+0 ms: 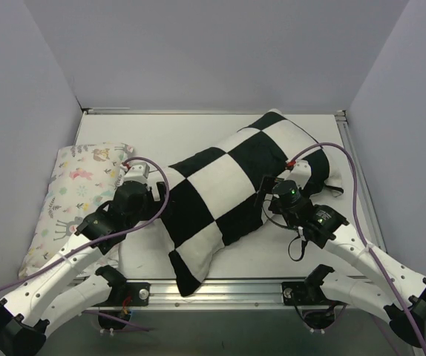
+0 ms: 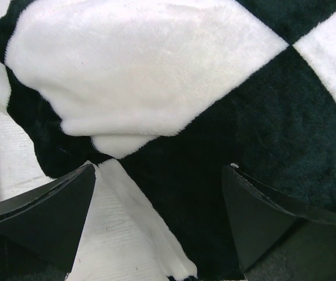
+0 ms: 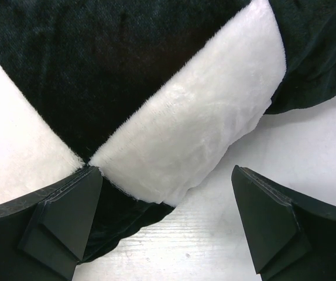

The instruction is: Remove the pillowcase from the pillow

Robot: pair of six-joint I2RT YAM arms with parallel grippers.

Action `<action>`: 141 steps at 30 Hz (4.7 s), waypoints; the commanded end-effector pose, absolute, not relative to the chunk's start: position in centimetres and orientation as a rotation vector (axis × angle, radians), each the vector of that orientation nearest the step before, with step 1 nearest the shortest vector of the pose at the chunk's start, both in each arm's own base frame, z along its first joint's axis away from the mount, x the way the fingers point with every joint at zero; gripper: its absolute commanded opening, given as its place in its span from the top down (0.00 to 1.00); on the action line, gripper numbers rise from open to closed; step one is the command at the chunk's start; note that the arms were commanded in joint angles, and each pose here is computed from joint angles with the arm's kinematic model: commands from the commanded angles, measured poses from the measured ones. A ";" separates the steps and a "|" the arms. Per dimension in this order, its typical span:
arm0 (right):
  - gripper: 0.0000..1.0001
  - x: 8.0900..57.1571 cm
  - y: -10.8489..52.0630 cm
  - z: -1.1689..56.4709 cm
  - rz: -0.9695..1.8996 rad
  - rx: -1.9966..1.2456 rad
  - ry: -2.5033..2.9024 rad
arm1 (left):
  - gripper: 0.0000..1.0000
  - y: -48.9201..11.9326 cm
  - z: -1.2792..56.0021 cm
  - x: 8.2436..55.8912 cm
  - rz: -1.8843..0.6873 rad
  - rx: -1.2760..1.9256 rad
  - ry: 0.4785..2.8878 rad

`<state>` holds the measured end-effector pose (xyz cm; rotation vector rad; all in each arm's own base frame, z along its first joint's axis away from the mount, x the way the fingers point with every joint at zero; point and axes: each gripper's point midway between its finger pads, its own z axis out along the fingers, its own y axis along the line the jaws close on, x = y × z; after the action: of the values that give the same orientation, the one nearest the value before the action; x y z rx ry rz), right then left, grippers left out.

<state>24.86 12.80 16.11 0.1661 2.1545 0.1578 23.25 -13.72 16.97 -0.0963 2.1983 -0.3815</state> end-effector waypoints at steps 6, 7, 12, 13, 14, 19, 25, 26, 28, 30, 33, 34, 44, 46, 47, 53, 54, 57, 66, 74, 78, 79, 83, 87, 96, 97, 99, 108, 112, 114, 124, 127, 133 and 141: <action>0.00 25.0 12.1 15.7 0.103 0.147 2.154 | 0.02 -16.3 19.4 23.4 -0.529 -0.016 2.156; 0.00 25.1 12.2 15.7 0.104 0.143 2.156 | 0.03 -16.6 19.6 23.3 -0.545 -0.004 2.154; 0.00 25.0 13.0 14.8 0.138 0.136 2.193 | 0.03 -17.7 21.4 24.3 -0.581 0.031 2.113; 0.00 24.8 13.1 14.7 0.164 0.144 2.189 | 0.03 -18.1 22.7 25.1 -0.578 0.040 2.094; 0.00 24.8 13.7 14.8 0.215 0.150 2.177 | 0.03 -18.0 23.7 25.9 -0.551 0.032 2.071; 0.00 23.4 14.5 11.2 0.377 0.233 2.176 | 0.03 -21.2 25.5 31.1 -0.500 0.104 2.062; 0.00 22.8 16.2 7.6 0.637 0.343 2.066 | 0.03 -25.6 24.6 37.9 -0.473 0.205 2.074; 0.00 23.3 16.7 8.3 0.692 0.353 2.003 | 0.03 -26.3 25.2 38.8 -0.481 0.212 2.061; 0.00 23.7 16.8 8.1 0.732 0.367 1.947 | 0.03 -27.2 22.5 40.4 -0.457 0.250 2.117; 0.00 23.9 17.1 7.7 0.731 0.356 1.942 | 0.03 -27.9 20.0 41.6 -0.432 0.271 2.175; 0.00 24.7 17.6 7.9 0.728 0.341 1.926 | 0.04 -28.3 16.9 42.0 -0.412 0.293 2.243; 0.02 24.8 17.7 8.0 0.724 0.334 1.921 | 0.04 -28.4 16.4 41.9 -0.414 0.296 2.253; 1.00 26.7 19.0 14.1 0.637 0.199 1.875 | 0.05 -28.3 15.6 41.6 -0.397 0.322 2.285; 1.00 26.7 18.4 17.2 0.578 0.190 1.841 | 0.05 -28.3 15.8 41.6 -0.389 0.330 2.288; 1.00 26.6 18.5 18.6 0.577 0.182 1.829 | 0.05 -28.3 15.8 41.5 -0.383 0.338 2.296; 1.00 27.1 19.9 28.9 0.589 0.082 1.743 | 0.07 -31.0 15.6 38.5 -0.414 0.445 2.306; 1.00 27.4 20.7 29.6 0.583 0.056 1.745 | 0.08 -31.5 15.9 38.0 -0.419 0.461 2.301; 1.00 29.5 21.6 32.7 0.522 0.031 1.745 | 0.08 -32.7 16.5 35.8 -0.417 0.491 2.291; 1.00 36.4 24.3 26.8 0.533 0.053 1.955 | 0.03 -26.6 23.9 35.7 -0.383 0.176 2.186; 1.00 40.1 27.0 21.3 0.582 0.095 2.079 | 0.03 -17.6 37.8 34.4 -0.378 -0.077 1.893; 0.85 41.5 28.3 22.0 0.625 0.076 2.097 | 0.03 -17.9 36.2 31.3 -0.436 -0.051 1.932; 0.53 41.6 29.1 23.4 0.673 0.050 2.080 | 0.03 -18.5 35.1 30.6 -0.470 -0.051 1.953; 0.18 42.1 28.5 26.5 0.625 0.015 2.055 | 0.03 -22.8 30.7 26.2 -0.603 0.063 2.024; 0.09 41.8 24.8 28.6 0.523 0.084 2.041 | 0.03 -27.4 26.9 22.9 -0.670 0.223 2.084; 0.01 42.2 12.2 21.6 0.241 0.375 2.163 | 0.03 -29.1 19.1 23.6 -0.460 0.272 2.258; 0.01 42.5 11.9 20.8 0.227 0.380 2.181 | 0.03 -28.8 18.2 23.8 -0.425 0.252 2.284; 0.01 43.0 12.0 17.9 0.212 0.381 2.252 | 0.10 -28.6 16.3 24.0 -0.371 0.242 2.326; 0.97 39.3 12.9 8.9 0.249 0.459 2.404 | 1.00 -24.1 15.7 29.0 -0.308 0.087 2.353; 1.00 35.0 14.7 8.7 0.361 0.441 2.368 | 1.00 -20.9 20.2 36.2 -0.306 -0.050 2.286; 1.00 33.7 16.5 8.6 0.409 0.410 2.352 | 0.99 -19.6 19.9 39.4 -0.252 -0.070 2.322; 0.50 33.7 26.2 12.3 0.575 0.059 2.394 | 0.07 -22.8 27.3 42.7 -0.344 0.044 2.223; 0.29 33.2 26.1 15.8 0.629 0.006 2.321 | 0.07 -23.0 28.8 40.5 -0.389 0.059 2.177; 0.15 30.9 22.5 23.3 0.620 0.052 2.160 | 0.03 -27.8 30.9 35.4 -0.517 0.154 2.080; 0.11 29.7 10.2 19.5 0.435 0.477 2.164 | 0.03 -36.6 29.9 32.3 -0.614 0.304 2.031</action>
<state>31.22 13.54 25.55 0.3382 2.0134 0.5426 31.80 -33.29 29.61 0.2840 2.0894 -0.6019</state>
